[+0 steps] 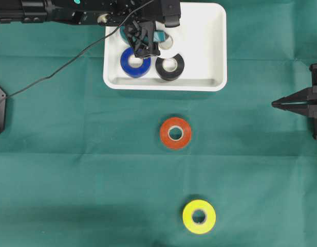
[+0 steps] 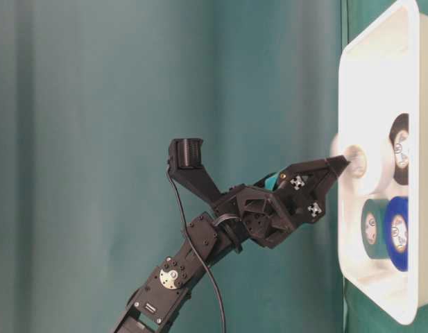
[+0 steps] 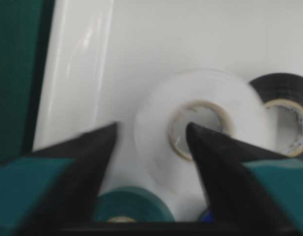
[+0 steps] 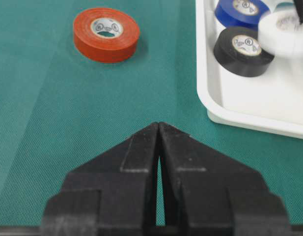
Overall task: Put the tape into the white case with the left arm.
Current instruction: 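Open the left gripper to release the white roll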
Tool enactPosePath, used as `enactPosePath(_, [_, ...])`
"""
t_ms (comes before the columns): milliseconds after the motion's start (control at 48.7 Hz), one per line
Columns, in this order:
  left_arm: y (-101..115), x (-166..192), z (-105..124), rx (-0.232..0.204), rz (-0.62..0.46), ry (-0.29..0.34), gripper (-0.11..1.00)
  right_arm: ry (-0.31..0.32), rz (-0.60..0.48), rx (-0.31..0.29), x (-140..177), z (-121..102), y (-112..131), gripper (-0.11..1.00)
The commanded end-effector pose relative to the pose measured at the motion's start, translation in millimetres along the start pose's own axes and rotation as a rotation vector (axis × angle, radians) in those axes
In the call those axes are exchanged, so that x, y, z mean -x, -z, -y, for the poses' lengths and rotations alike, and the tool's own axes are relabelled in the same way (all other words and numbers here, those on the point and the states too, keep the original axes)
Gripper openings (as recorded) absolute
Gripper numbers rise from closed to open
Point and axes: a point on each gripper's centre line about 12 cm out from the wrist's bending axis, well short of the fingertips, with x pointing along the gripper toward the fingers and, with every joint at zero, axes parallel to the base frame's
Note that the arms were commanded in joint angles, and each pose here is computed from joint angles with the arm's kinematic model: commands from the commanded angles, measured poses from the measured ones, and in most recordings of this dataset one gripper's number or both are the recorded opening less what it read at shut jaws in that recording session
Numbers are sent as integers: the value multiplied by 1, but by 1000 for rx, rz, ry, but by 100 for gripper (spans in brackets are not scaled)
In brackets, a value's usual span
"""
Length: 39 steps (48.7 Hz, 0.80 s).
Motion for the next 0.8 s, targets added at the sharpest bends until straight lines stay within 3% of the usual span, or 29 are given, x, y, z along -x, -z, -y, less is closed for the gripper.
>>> enactPosePath(0, [-12, 10, -6, 2, 43, -17, 76, 0, 15, -2, -1, 0, -5, -10])
enactPosePath(82, [-11, 12, -5, 0, 43, -18, 95, 0, 15, -2, -1, 0, -5, -10])
enactPosePath(123, [-11, 14, -5, 0, 43, -18, 98, 0, 17, -2, -1, 0, -5, -10])
enactPosePath(411, [-3, 40, 8, -6, 52, -4, 97, 0, 15, -2, -1, 0, -5, -10])
enactPosePath(780, [16, 104, 50, -9, 147, 38, 97, 0, 15, -2, -1, 0, -5, -10])
